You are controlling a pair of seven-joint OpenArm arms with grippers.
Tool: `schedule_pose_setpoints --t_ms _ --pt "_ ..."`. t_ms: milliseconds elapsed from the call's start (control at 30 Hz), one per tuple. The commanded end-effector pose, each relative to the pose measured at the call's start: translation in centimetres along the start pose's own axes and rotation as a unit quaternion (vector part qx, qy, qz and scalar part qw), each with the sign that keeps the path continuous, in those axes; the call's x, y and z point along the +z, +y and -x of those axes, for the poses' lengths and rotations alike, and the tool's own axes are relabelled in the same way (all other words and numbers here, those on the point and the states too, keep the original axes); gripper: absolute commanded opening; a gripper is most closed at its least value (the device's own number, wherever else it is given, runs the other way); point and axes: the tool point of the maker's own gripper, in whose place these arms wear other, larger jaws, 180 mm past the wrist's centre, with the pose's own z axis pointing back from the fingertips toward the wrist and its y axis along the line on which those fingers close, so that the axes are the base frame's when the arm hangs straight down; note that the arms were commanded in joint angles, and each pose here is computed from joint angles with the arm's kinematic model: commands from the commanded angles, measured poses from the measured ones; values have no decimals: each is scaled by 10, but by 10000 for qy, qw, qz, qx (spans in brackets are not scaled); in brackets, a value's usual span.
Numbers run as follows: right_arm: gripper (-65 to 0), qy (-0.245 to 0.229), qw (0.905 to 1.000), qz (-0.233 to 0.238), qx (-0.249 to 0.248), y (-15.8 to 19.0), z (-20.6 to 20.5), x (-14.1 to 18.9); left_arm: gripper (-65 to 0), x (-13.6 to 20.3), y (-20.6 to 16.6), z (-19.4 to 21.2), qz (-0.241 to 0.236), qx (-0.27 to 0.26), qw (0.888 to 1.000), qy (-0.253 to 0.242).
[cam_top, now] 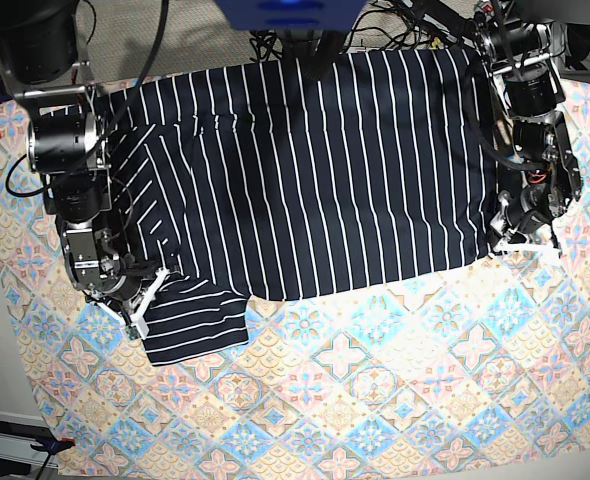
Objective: Fold the T-shirt properly
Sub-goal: 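Grasp the shirt's side edges with both grippers near the hem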
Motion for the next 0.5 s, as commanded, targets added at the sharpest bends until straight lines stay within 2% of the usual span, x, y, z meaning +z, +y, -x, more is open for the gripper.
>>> schedule_pose_setpoints --t_ms 0,167,300,467 --pt "-650 -381 9992 105 12 -13 -34 5 -650 5 -8 -20 110 -52 9997 -231" --pt "-643 -771 9966 298 -54 -32 -59 19 -650 5 -8 -20 110 -52 9996 -239" --pt "-643 -781 9957 436 -237 -48 -63 36 -650 5 -8 -20 110 -52 9996 -239" --pt "-643 -790 9960 369 -214 -48 -56 49 -650 5 -8 -21 115 -52 9996 -244"
